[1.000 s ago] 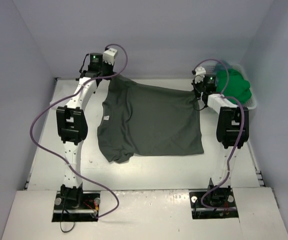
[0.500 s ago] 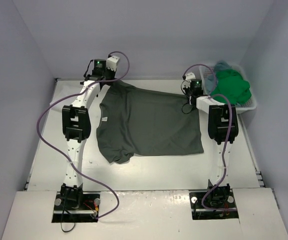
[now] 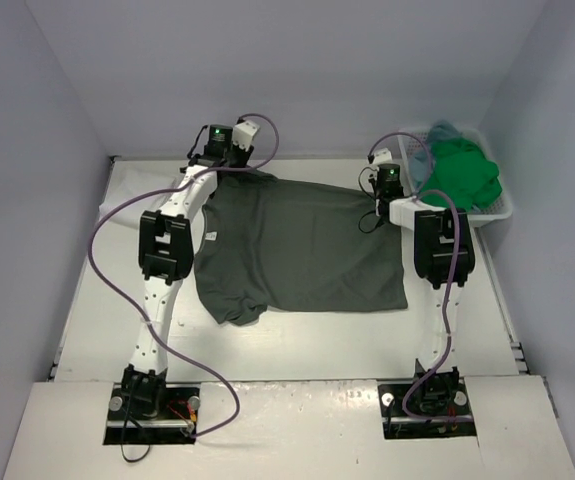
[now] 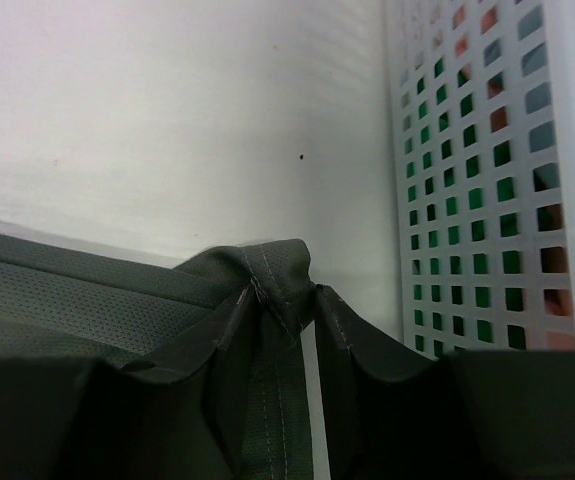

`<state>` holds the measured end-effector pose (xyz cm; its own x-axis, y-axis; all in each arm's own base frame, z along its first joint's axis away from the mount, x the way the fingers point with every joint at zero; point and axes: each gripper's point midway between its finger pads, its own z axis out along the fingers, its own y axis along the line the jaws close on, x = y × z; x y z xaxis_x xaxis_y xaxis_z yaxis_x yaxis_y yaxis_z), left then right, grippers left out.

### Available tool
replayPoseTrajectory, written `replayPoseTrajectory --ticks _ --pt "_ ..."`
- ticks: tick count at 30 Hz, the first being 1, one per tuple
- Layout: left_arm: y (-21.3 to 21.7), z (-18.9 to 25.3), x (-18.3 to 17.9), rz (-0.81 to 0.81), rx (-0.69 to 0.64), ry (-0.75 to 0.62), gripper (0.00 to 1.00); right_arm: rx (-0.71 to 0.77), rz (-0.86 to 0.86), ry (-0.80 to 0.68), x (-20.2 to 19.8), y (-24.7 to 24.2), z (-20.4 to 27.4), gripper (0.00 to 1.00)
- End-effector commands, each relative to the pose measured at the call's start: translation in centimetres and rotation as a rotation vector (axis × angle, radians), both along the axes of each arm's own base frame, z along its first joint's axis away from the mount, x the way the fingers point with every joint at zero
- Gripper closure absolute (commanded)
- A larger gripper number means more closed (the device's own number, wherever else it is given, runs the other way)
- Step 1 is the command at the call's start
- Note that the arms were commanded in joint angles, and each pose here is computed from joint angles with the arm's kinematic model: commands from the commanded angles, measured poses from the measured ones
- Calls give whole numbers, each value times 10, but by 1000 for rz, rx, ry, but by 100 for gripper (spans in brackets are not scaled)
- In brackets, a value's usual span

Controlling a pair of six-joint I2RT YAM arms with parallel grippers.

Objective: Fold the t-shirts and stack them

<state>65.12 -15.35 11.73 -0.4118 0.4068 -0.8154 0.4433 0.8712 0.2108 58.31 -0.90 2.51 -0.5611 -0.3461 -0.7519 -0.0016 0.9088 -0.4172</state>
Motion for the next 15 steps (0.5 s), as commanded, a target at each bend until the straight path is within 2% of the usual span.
replayPoseTrajectory --ticks 1,2,5,14,15 --pt "-1 44 18 27 11 -126 61 1 -58 -193 17 -3 66 73" --pt "-2 43 20 30 5 -127 55 5 -61 -198 17 -3 67 73" --pt "-2 41 24 35 0 -135 46 10 -68 -210 16 -4 70 73" --pt "-1 57 21 36 -4 -160 45 48 -59 -267 11 0 96 73" --pt "0 47 15 34 3 -133 45 53 -53 -286 9 1 109 73"
